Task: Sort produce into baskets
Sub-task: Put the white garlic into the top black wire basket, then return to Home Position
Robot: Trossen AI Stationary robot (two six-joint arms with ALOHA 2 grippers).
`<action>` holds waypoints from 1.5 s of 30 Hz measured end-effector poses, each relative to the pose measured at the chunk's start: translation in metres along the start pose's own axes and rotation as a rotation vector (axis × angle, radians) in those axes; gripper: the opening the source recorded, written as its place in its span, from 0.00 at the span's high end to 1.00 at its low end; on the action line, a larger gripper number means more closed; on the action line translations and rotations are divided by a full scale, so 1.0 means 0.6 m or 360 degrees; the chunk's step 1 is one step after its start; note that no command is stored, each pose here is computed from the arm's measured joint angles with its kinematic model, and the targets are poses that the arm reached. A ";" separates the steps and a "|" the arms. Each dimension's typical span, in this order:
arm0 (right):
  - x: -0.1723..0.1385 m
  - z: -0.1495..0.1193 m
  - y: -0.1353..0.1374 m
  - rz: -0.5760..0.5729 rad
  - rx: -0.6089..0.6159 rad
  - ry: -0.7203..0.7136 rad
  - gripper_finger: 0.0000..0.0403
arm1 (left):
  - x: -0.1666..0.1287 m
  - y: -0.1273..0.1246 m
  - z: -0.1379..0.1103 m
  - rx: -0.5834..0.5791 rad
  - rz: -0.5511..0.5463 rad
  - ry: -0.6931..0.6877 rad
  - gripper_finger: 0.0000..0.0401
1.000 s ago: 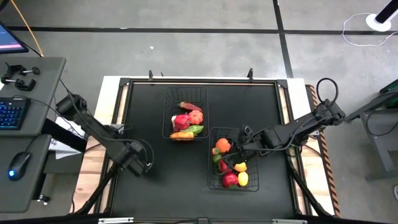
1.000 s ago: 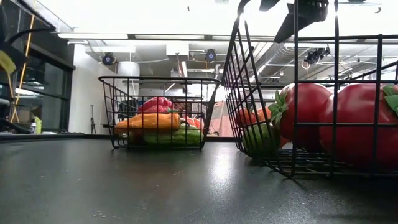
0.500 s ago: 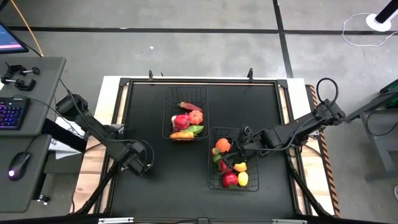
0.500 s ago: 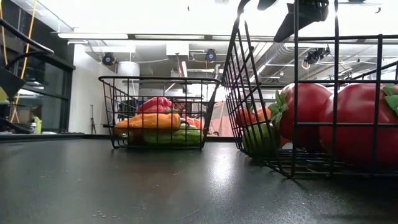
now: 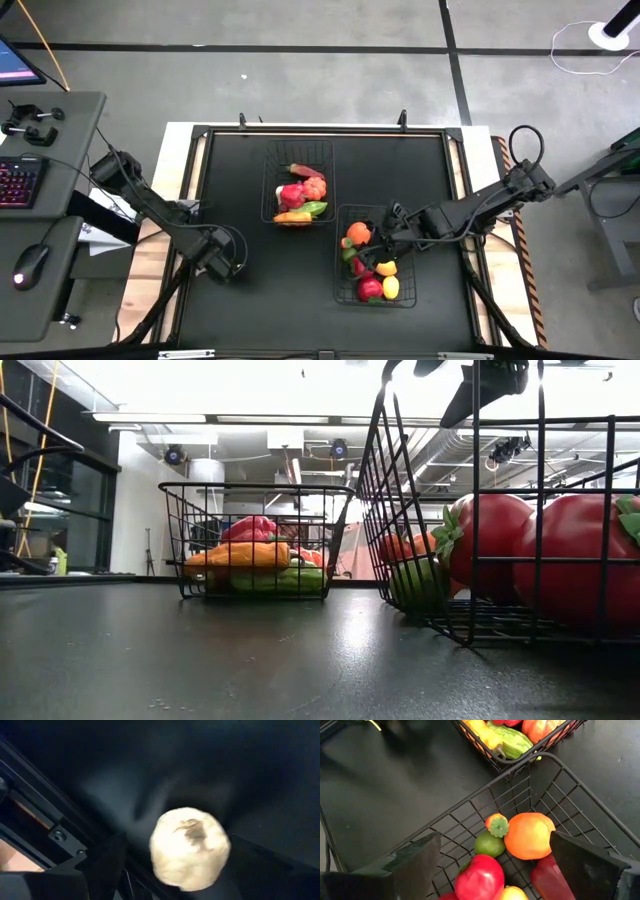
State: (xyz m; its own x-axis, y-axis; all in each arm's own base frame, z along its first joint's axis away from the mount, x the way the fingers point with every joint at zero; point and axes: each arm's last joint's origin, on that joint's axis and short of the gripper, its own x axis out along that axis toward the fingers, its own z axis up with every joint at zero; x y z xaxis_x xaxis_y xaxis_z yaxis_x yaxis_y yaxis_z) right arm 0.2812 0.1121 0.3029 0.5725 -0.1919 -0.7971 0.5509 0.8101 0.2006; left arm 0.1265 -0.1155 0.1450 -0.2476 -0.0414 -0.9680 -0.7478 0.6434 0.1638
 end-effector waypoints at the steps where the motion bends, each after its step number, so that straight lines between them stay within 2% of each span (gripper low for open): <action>1: 0.000 0.000 0.000 0.0000 0.0000 0.0000 0.09 | 0.000 0.000 0.000 0.0010 0.0001 0.0005 0.23; 4: 0.000 0.000 0.000 0.0000 0.0011 0.0000 0.09 | 0.000 0.000 0.000 0.0012 0.0001 0.0005 0.23; 7: 0.000 0.000 0.000 -0.0001 0.0033 -0.0001 0.09 | 0.002 0.003 0.000 -0.0002 0.0021 0.0025 0.30; 9: 0.000 0.000 0.000 -0.0001 0.0033 -0.0001 0.09 | 0.003 0.003 -0.001 0.0009 0.0017 0.0065 0.40; 13: 0.000 0.000 0.000 -0.0001 0.0033 -0.0001 0.09 | -0.006 -0.003 0.000 0.0043 -0.0056 0.0110 0.70; 15: 0.000 0.000 0.000 0.0000 0.0033 -0.0001 0.09 | -0.030 -0.013 0.002 0.0068 -0.0170 0.0062 0.80; 19: 0.000 0.002 0.004 0.0037 0.0048 -0.0014 0.09 | -0.114 -0.027 0.005 0.0067 -0.0516 -0.0262 0.80; 24: -0.001 0.006 0.010 0.0097 0.0075 -0.0053 0.09 | -0.250 -0.028 0.009 0.0051 -0.1035 -0.0956 0.80; 26: -0.001 0.007 0.012 0.0113 0.0074 -0.0065 0.09 | -0.294 -0.023 0.019 0.0054 -0.1110 -0.1232 0.73; 28: -0.001 0.008 0.012 0.0117 0.0068 -0.0067 0.09 | -0.322 -0.017 0.039 0.0066 -0.1049 -0.1406 0.63; 33: 0.000 0.010 0.011 0.0119 0.0083 -0.0073 0.09 | -0.336 -0.009 0.132 0.0089 -0.0736 -0.1565 0.46; 35: 0.001 0.011 0.011 0.0118 0.0090 -0.0073 0.09 | -0.340 -0.004 0.175 0.0062 -0.0706 -0.1595 0.41; 38: 0.001 0.011 0.011 0.0115 0.0098 -0.0078 0.09 | -0.346 0.007 0.227 0.0106 -0.0781 -0.1572 0.34; 40: 0.000 0.011 0.011 0.0114 0.0098 -0.0079 0.09 | -0.349 0.016 0.247 0.0140 -0.0892 -0.1522 0.31; 42: -0.001 0.011 0.010 0.0115 0.0098 -0.0080 0.09 | -0.353 0.025 0.256 0.0119 -0.1023 -0.1452 0.29; 45: -0.010 0.011 0.005 0.0109 0.0096 -0.0074 0.09 | -0.358 0.032 0.244 0.0141 -0.1070 -0.1450 0.29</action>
State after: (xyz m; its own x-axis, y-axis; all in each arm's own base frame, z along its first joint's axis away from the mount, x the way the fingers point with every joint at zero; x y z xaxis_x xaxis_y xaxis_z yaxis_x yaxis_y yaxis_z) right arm 0.2836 0.1117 0.3119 0.6370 -0.1637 -0.7533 0.5443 0.7875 0.2891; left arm 0.2556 0.0175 0.3284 0.7552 0.1494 -0.6382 -0.5046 0.7540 -0.4205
